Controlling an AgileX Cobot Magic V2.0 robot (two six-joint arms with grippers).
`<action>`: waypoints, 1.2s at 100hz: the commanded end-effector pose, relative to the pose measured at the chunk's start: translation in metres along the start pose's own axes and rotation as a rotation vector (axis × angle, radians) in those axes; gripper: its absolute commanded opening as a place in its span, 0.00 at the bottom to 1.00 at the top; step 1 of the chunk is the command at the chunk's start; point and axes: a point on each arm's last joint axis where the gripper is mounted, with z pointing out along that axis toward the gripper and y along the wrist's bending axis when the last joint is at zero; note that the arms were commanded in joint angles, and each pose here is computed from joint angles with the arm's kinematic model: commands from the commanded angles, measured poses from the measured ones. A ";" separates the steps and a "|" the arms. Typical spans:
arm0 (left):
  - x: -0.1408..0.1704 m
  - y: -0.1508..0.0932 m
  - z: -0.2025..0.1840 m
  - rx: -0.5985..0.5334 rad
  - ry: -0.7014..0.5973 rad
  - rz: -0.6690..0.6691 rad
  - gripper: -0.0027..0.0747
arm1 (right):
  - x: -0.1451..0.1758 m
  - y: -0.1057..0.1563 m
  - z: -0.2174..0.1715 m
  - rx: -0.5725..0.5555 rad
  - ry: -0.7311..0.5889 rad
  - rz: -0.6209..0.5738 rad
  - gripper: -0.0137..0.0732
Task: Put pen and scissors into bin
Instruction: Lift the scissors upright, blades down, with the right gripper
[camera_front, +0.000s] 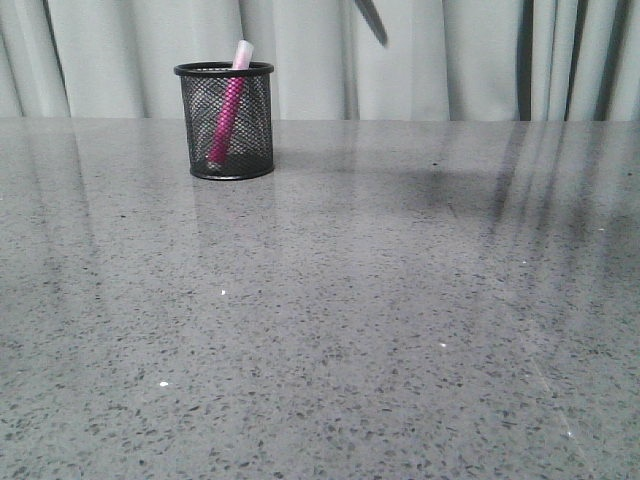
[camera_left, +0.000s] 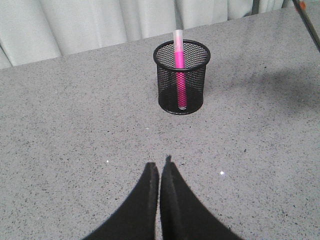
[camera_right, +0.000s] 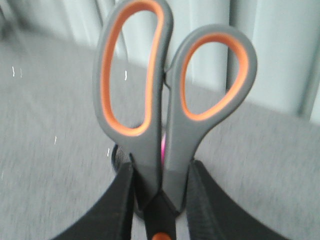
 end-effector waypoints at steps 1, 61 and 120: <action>-0.012 0.001 -0.005 -0.017 -0.080 -0.035 0.01 | -0.033 -0.004 -0.011 0.047 -0.257 0.014 0.07; -0.012 0.001 -0.005 -0.017 -0.080 -0.035 0.01 | -0.010 0.028 0.045 0.071 -0.570 0.022 0.07; -0.012 0.000 -0.005 -0.008 -0.071 -0.035 0.01 | -0.018 0.039 0.084 0.055 -0.623 0.023 0.07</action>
